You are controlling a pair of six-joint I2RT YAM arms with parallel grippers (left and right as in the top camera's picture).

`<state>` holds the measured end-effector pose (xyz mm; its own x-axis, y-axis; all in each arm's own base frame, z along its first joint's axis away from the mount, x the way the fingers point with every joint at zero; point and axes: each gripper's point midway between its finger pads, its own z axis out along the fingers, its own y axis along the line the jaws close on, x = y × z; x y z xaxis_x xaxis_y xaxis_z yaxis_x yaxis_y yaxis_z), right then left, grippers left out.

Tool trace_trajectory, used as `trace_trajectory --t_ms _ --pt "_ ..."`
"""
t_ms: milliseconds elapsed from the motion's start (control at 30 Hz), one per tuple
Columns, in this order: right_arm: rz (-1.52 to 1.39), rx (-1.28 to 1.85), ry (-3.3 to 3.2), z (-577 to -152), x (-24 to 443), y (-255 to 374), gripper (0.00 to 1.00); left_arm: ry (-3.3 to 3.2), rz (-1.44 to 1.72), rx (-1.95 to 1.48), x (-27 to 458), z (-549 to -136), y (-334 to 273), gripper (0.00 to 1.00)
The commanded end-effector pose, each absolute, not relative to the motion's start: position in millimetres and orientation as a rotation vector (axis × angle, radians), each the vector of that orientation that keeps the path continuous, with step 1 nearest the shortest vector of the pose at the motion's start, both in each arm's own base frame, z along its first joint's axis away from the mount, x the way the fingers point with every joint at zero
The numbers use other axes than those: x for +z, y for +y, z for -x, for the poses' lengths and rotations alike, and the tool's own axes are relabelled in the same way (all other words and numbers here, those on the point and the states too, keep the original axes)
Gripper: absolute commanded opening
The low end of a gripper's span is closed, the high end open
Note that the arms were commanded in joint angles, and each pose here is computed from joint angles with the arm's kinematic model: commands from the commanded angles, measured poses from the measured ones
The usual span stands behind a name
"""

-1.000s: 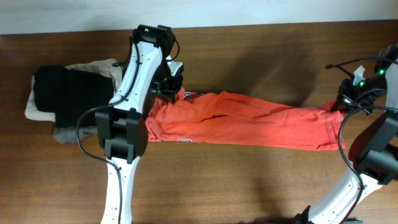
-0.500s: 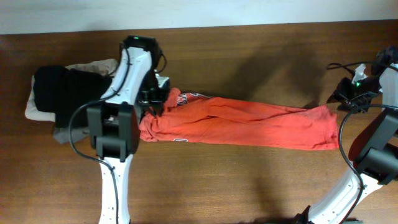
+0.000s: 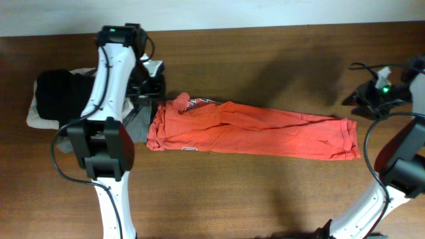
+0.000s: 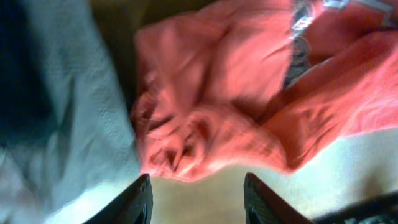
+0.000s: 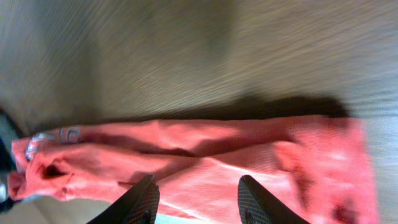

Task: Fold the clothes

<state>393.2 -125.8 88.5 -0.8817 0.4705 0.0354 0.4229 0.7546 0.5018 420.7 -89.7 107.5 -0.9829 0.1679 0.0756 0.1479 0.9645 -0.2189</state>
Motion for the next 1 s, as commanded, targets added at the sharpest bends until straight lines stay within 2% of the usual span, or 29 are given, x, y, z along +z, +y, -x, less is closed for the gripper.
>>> trace_trajectory --t_ms 0,133,233,267,333,400,533,667,967 --pt "-0.597 0.826 2.855 -401.6 98.8 -100.2 0.46 -3.11 0.415 0.394 117.9 -437.8 -124.2 0.44" --pt "-0.542 0.819 2.904 -400.9 97.4 -81.8 0.46 -3.179 0.582 0.42 119.4 -452.1 -163.6 0.33" --pt "-0.626 0.686 2.992 -389.4 85.5 -88.6 0.46 -3.169 0.724 0.43 114.8 -449.0 -193.6 0.25" --pt "-0.658 0.648 3.001 -387.0 82.0 -94.3 0.5 -3.16 0.745 0.43 113.6 -446.6 -199.5 0.24" --pt "-0.684 0.638 2.986 -386.1 77.5 -103.0 0.66 -3.133 0.822 0.428 111.0 -440.5 -211.3 0.23" --pt "-0.71 0.641 2.962 -383.4 75.7 -115.9 0.79 -3.103 0.891 0.424 107.3 -434.1 -221.4 0.24" --pt "-0.739 0.639 2.918 -374.9 75.8 -145.9 0.91 -3.066 0.94 0.393 98.3 -424.2 -231.6 0.24" --pt "-0.749 0.703 2.869 -366.7 72.4 -167.2 0.93 -3.048 0.939 0.389 95.4 -419.8 -232.3 0.24" --pt "-0.797 0.851 2.942 -347.7 14.9 -175.5 0.94 -3.026 0.927 0.38 95.2 -414.1 -229.5 0.24"
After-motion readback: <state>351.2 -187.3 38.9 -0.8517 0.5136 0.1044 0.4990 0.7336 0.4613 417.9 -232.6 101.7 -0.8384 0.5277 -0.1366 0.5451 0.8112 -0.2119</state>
